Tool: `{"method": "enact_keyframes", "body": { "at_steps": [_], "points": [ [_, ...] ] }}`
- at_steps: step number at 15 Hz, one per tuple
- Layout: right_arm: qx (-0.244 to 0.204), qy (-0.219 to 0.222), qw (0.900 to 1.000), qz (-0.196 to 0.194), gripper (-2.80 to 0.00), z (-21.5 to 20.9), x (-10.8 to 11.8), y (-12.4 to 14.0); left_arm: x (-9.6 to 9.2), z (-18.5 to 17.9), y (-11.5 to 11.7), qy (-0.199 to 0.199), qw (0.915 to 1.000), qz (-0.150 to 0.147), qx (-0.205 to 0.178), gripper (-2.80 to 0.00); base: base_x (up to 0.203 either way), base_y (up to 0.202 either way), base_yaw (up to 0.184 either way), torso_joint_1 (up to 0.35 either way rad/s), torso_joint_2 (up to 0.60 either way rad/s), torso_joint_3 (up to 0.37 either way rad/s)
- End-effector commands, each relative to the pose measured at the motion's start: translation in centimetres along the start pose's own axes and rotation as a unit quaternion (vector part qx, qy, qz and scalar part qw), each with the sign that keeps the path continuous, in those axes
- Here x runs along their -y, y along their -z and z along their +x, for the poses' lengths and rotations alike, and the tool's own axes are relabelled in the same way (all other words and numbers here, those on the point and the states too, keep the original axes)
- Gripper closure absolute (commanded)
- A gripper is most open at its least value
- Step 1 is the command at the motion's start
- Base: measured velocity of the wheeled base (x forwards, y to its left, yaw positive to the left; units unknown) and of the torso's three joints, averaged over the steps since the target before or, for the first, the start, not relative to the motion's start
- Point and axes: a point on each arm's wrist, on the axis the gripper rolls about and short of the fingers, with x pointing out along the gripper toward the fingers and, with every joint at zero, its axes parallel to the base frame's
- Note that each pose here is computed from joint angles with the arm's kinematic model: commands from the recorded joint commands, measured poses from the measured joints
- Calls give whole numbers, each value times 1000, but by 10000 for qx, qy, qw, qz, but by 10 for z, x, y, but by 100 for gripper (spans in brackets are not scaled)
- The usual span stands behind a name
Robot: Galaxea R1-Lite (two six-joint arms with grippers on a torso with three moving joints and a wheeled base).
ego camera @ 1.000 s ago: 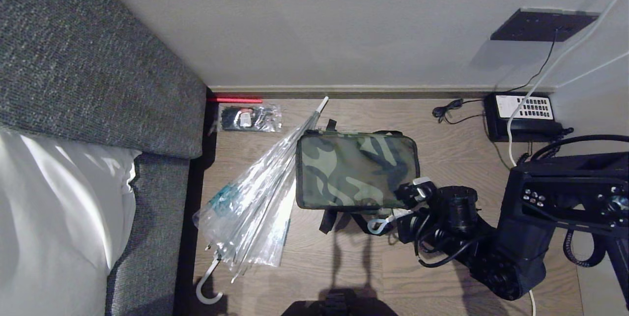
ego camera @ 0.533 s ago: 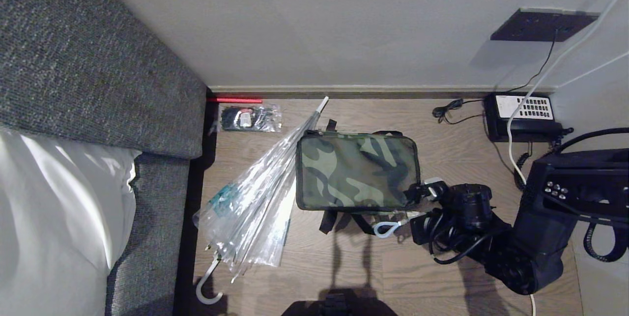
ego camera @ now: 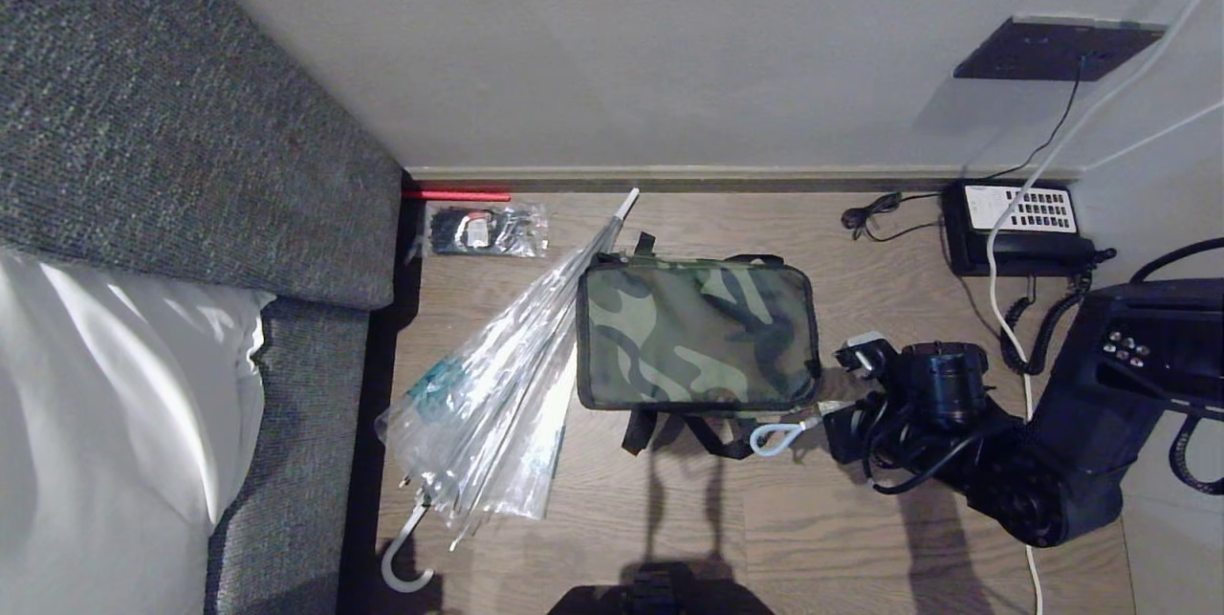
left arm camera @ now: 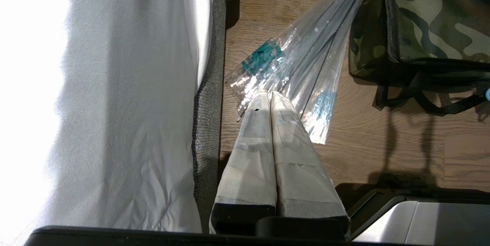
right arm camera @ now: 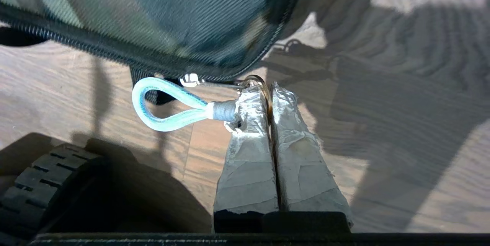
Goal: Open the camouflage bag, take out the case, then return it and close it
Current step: Open the top of the storage box
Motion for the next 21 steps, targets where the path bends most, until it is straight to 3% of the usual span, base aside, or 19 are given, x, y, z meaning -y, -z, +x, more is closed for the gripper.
{"method": "enact_keyframes", "body": {
  "at_steps": [1,7,15,21],
  "points": [
    [119,29,9999,20,0,-3,3,-6,0,0,0,-1,10000,-1,3,0,0,0,0,0,0,0],
    [370,-33,9993,83,0,-4,14,-16,0,0,0,-1,10000,-1,3,0,0,0,0,0,0,0],
    [306,119,9994,120,0,-6,28,-16,0,0,0,-1,10000,-1,2,0,0,0,0,0,0,0],
    [678,171,9974,168,0,1,35,-35,0,0,0,-1,10000,-1,3,0,0,0,0,0,0,0]
  ]
}}
